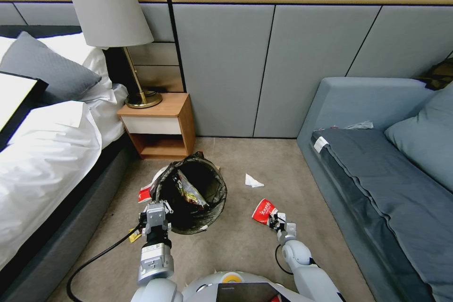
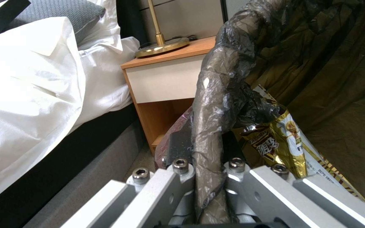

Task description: Pick up the trash bin, then pick up the garbage from the floor and place it into the trash bin.

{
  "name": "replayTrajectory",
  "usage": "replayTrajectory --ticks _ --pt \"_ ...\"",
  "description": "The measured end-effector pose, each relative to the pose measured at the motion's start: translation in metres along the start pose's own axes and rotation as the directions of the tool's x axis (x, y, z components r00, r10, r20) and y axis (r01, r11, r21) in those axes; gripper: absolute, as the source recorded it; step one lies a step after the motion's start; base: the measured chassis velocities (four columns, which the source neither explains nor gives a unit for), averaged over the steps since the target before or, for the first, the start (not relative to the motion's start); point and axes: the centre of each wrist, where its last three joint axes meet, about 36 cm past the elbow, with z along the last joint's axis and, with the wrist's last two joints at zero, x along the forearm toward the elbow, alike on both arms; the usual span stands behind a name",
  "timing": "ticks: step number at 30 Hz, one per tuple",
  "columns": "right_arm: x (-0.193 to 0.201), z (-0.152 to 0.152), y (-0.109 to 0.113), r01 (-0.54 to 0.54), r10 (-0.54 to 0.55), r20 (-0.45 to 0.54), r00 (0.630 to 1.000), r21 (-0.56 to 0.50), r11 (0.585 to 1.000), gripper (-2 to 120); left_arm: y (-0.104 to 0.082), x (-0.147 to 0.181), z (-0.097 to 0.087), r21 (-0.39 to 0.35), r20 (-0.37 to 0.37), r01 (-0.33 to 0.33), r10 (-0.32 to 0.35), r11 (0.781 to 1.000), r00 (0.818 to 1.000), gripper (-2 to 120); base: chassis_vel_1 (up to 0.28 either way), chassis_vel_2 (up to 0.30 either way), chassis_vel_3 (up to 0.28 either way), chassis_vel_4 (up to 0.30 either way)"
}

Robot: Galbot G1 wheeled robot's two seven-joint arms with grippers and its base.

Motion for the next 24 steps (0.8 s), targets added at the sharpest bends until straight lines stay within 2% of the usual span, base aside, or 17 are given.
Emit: replayTrajectory --ticks 17,19,20,23,24 --pt "0.004 0.003 -0.001 -0.034 0.029 0.067 0.997 0.082 0.996 0 -0.001 0.000 0.001 0.002 -0.002 -0.003 0.003 1.000 1.000 0 0.000 0.000 0.000 0.000" --pt "0.008 0.000 0.000 -0.061 0.055 0.075 0.996 0.069 0.996 8 -0.002 0.000 0.002 0.003 -0.004 -0.005 0.005 1.000 1.000 0 0.000 0.000 0.000 0.000" --pt "0.008 0.000 0.000 -0.061 0.055 0.075 0.996 0.069 0.996 8 -0.002 0.000 0.002 0.003 -0.004 -0.005 0.005 1.000 1.000 0 0.000 0.000 0.000 0.000" --pt "0.010 0.003 -0.003 -0.082 0.078 0.074 0.994 0.052 0.995 22 -0.003 0.000 0.002 0.004 -0.004 -0.006 0.006 1.000 1.000 0 0.000 0.000 0.000 0.000" --pt "0.010 0.003 -0.003 -0.082 0.078 0.074 0.994 0.052 0.995 22 -0.003 0.000 0.002 0.004 -0.004 -0.006 0.006 1.000 1.000 0 0.000 0.000 0.000 0.000"
